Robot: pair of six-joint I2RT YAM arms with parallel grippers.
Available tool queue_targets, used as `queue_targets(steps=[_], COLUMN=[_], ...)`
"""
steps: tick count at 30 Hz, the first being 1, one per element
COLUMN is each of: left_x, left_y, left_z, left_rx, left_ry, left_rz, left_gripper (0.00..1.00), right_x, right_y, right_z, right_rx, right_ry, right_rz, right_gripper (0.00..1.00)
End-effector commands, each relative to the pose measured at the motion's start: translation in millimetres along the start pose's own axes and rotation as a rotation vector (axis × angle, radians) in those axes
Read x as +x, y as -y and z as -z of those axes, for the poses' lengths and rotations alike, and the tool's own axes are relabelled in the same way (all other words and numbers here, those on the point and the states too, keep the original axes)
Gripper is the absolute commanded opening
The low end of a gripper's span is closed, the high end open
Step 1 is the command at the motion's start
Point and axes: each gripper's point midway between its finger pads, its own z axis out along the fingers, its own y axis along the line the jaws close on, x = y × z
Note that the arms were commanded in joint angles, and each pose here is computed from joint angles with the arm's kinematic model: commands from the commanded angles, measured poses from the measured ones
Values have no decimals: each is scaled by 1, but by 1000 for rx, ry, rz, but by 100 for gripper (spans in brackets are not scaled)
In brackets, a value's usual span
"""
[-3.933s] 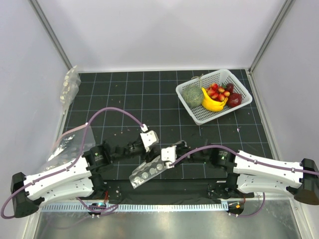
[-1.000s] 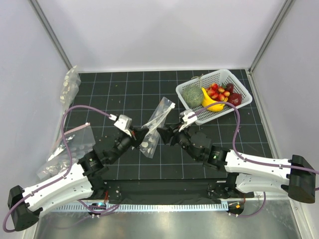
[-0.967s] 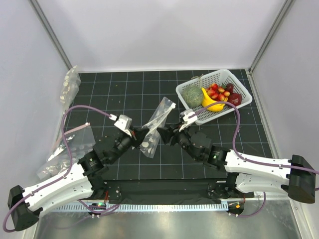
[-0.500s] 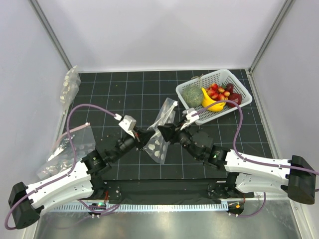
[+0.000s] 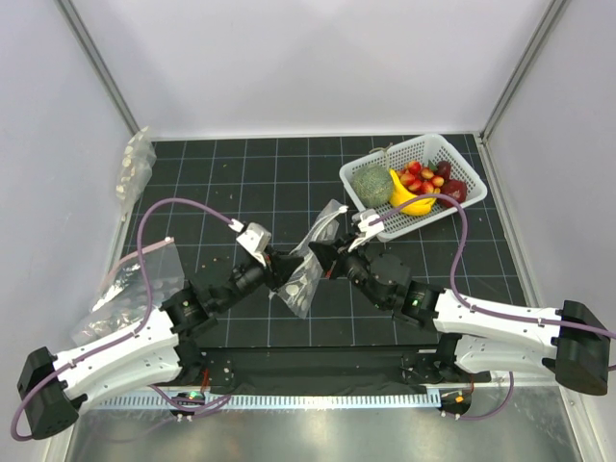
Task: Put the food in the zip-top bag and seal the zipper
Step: Open the zipper of the food storage bag.
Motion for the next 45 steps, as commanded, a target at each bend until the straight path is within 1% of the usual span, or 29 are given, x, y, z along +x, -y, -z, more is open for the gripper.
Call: queue_targets(steps=[1, 2, 3, 5, 6, 8, 10, 14, 15, 16, 18, 19, 21, 25, 28, 31, 32, 33, 35, 36, 38, 39, 40, 42, 44, 45], left_x=[-28, -33, -30, -33, -31, -27, -25, -16, -13, -13, -9, -10, -8, -7, -4, -2, 2, 0, -2, -9, -14, -21, -26, -42, -55, -66], left_y=[-1, -4, -5, -3, -4, -3, 2, 9, 9, 6, 1, -5, -11, -20, -27, -38, -42, -49, -59, -75, -86, -93, -95, -98, -106, -106], left_z=[3, 4, 5, 6, 7, 5, 3, -4, -6, -7, -9, -9, -8, -8, -9, -12, -9, -8, -2, 6, 20, 26, 32, 46, 62, 70], left_rx=[-24, -48, -53, -41, -42, -34, -4, 33, 29, 13, -18, -52, -86, -136, -177, -241, -264, -312, -388, -494, -572, -620, -640, -665, -720, -734], left_ry=[57, 63, 37, 26, 13, -5, -19, -63, -81, -85, -111, -109, -116, -115, -128, -146, -177, -176, -192, -179, -192, -171, -159, -118, -94, -59], left_rz=[-36, -37, -51, -90, -96, -116, -121, -129, -131, -131, -136, -139, -136, -144, -150, -149, -154, -156, -141, -144, -163, -169, -176, -189, -221, -217], left_gripper=[38, 40, 41, 45, 45, 44, 43, 43, 42, 36, 30, 28, 27, 30, 29, 26, 24, 17, 7, 1, 1, 0, 0, 0, 0, 0], right_x=[-24, -23, -20, -12, -8, -1, 3, 6, 6, 5, 4, 5, 5, 5, 5, 4, 2, 2, 1, 0, -4, -4, -6, -8, -6, -5], right_y=[-5, -5, -8, -15, -21, -25, -27, -28, -28, -28, -28, -27, -29, -31, -33, -33, -33, -31, -26, -17, 0, 17, 26, 31, 28, 26], right_z=[-2, -4, -5, -10, -12, -16, -18, -19, -19, -19, -18, -18, -17, -16, -15, -14, -14, -14, -14, -15, -14, -14, -10, -9, -9, -10], right_rx=[12, 20, 9, -5, -37, -47, -52, -51, -52, -52, -53, -53, -61, -71, -81, -86, -83, -73, -42, 13, 123, 223, 281, 308, 281, 261], right_ry=[48, 24, 1, -59, -85, -119, -131, -145, -146, -145, -140, -144, -145, -148, -150, -151, -147, -149, -161, -157, -183, -184, -205, -205, -194, -185], right_rz=[2, 19, 34, 63, 66, 73, 65, 66, 64, 63, 63, 65, 62, 58, 54, 55, 56, 62, 76, 93, 125, 147, 173, 191, 181, 171], right_gripper=[1, 1, 1, 1, 1, 1, 1, 1, 1, 1, 1, 1, 1, 1, 1, 1, 1, 1, 1, 1, 1, 1, 1, 1, 1, 1])
